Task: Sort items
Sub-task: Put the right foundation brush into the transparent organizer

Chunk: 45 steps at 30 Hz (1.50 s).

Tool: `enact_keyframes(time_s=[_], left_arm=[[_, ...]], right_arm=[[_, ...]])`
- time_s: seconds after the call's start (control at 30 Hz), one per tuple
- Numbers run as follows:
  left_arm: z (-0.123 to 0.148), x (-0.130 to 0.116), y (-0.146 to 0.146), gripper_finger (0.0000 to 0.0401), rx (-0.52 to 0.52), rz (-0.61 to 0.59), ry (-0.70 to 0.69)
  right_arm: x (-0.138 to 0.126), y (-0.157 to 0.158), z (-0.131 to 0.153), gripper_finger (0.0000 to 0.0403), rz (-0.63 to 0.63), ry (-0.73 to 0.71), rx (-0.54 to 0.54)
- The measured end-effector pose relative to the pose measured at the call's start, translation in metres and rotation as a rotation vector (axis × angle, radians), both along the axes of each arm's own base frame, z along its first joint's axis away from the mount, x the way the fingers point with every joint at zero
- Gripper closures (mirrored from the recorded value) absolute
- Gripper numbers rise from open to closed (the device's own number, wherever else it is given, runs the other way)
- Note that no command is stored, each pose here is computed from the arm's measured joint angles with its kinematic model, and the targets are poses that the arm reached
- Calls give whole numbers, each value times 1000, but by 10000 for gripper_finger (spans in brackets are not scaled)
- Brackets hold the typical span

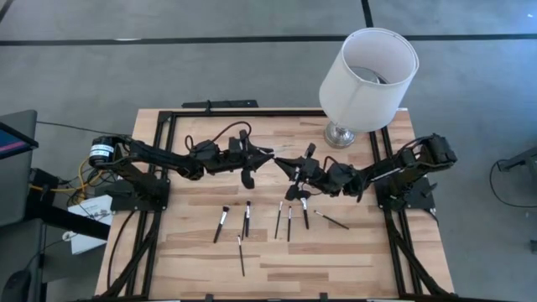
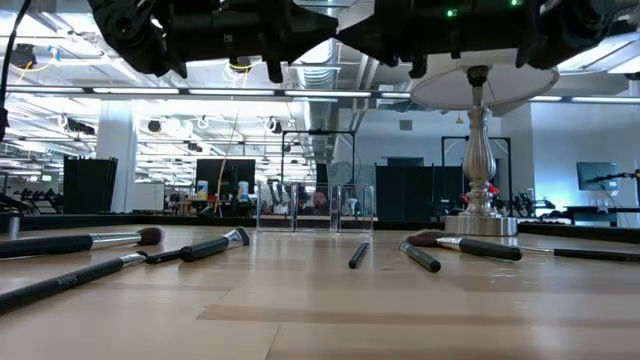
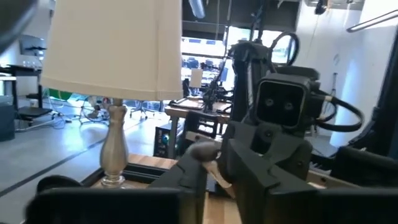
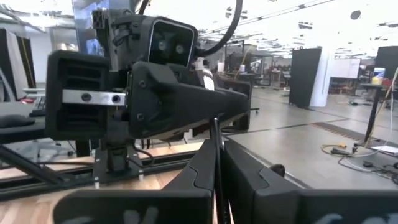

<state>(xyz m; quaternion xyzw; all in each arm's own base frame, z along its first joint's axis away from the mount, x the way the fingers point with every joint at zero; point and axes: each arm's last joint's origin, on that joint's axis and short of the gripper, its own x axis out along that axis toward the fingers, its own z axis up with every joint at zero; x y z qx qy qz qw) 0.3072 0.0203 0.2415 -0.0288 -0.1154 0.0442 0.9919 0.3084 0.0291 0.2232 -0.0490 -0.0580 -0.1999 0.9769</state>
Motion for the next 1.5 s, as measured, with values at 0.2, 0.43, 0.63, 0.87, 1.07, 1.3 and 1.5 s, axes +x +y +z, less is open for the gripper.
enact_keyframes(time_s=[0.2, 0.43, 0.63, 0.87, 1.07, 1.3, 1.5], left_arm=[[0, 0, 0, 385, 8, -5, -3], [-5, 1, 5, 380, 5, 10, 53], [-12, -2, 22, 378, -5, 55, 139], [5, -36, 41, 386, -47, 173, 365], [10, -74, 44, 382, -28, 313, 610], [-9, -68, 47, 378, -33, 343, 726], [-35, -51, 53, 386, 3, 386, 811]], right_arm=[[1, -4, -1, 367, -9, 12, -13], [-1, -5, -2, 339, -112, 51, -37], [-12, 7, 10, 321, -298, 119, -160], [-26, 19, 19, 315, -419, 209, -179], [-33, 15, 26, 315, -418, 207, -135], [-33, 6, 22, 316, -421, 210, -70], [-31, 4, 14, 316, -316, 243, -26]])
